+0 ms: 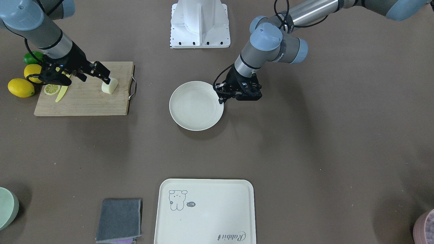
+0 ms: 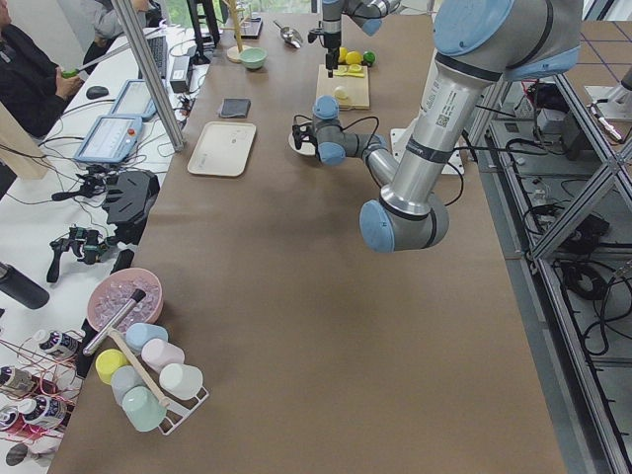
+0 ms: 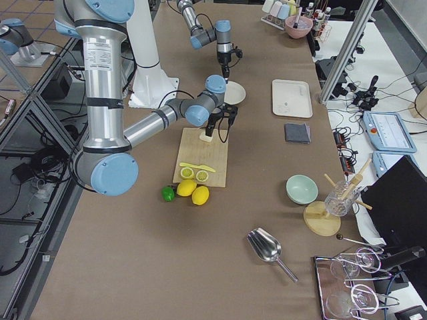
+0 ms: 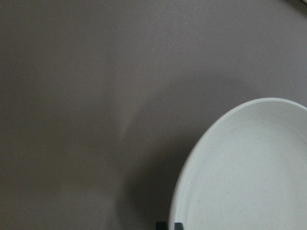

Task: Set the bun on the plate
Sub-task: 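Lower the right gripper onto the cream bun and close on it, then carry the bun toward the plate with right gripper while left releases plate, then lower the bun onto the plate centre and open the right gripper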

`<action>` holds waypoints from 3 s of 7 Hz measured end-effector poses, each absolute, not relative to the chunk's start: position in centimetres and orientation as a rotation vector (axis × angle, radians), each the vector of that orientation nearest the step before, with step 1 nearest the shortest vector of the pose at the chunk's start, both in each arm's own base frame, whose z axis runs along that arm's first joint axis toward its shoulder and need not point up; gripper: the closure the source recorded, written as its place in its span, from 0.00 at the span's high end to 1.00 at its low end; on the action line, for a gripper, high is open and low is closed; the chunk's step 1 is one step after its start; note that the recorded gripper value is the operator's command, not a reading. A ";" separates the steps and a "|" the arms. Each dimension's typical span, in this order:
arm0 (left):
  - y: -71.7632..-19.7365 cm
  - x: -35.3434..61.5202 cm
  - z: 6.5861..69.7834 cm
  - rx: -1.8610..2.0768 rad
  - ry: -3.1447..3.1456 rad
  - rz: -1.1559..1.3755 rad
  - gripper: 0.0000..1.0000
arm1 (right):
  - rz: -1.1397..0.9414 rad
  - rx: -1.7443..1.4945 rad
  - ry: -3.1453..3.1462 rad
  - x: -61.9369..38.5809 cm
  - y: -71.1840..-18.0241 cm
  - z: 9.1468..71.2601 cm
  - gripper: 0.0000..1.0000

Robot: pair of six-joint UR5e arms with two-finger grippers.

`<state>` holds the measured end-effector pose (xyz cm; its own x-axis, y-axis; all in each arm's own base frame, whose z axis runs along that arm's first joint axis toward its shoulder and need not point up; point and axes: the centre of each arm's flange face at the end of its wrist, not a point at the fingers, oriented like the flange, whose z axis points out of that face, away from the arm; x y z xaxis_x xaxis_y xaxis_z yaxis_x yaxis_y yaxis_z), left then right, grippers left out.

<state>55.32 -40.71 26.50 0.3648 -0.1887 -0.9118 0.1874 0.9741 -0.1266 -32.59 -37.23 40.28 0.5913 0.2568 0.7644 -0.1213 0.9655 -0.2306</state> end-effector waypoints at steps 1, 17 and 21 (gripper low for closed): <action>-40.4 55.6 26.6 -0.001 1.170 -0.239 0.00 | 0.233 -0.174 -0.897 -33.9 -36.5 40.6 0.98; -39.4 49.1 24.6 0.033 1.250 -0.233 0.98 | 0.218 -0.145 -0.911 -38.6 -36.9 38.0 0.23; -40.6 40.2 32.7 0.103 1.158 -0.143 0.98 | 0.176 -0.061 -0.953 -48.1 -39.9 21.2 0.24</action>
<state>40.24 -40.64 32.72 0.3940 -0.0595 -0.9172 0.1662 0.9861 0.0074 -48.11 -39.89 21.15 0.5665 0.1764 0.8049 -0.1224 0.9840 -0.1296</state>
